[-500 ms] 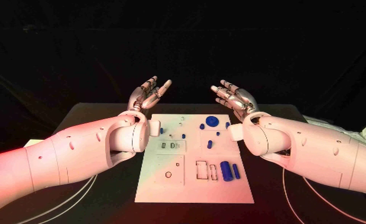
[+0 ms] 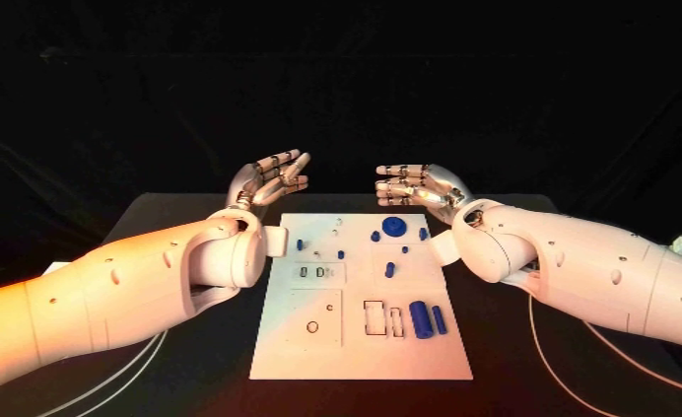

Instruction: Assemble the parts on the task board

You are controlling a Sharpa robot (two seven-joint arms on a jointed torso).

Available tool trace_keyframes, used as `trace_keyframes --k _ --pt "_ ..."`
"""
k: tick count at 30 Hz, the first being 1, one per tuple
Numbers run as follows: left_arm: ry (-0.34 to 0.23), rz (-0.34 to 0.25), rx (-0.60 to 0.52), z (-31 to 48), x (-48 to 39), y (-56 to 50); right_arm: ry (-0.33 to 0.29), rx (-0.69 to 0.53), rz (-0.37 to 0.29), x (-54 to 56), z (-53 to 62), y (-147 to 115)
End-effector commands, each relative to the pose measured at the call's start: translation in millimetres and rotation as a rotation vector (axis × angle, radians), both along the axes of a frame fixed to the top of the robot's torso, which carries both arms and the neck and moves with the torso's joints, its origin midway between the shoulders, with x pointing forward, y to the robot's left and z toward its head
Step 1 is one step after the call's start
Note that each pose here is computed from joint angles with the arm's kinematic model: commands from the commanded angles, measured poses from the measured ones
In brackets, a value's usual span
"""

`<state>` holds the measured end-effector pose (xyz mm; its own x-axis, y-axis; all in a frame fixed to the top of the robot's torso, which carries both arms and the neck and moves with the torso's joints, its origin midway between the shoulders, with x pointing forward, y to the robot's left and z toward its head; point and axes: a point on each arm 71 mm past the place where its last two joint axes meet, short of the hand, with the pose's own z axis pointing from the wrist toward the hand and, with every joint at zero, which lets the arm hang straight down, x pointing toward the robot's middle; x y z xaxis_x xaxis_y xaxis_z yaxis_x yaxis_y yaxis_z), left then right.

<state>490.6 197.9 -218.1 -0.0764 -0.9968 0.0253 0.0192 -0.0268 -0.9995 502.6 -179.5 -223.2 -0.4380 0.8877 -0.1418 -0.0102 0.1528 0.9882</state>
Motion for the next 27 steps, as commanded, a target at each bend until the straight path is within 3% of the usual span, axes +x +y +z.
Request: trace_keyframes --k 1,14,21,27 --pt "-0.033 -0.040 -0.067 5.7 -3.4 3.1 -0.231 -0.202 -0.042 4.2 13.8 -11.7" --pt "-0.033 -0.105 -0.088 19.1 -19.4 7.7 -0.435 -0.500 0.030 8.4 33.9 -21.1" --pt "-0.032 -0.163 -0.110 29.6 -31.5 2.0 -0.538 -0.831 0.111 9.4 40.7 -19.4" --pt "-0.028 -0.215 -0.137 38.8 -43.4 -7.1 -0.592 -1.044 0.135 10.1 48.1 -17.0"
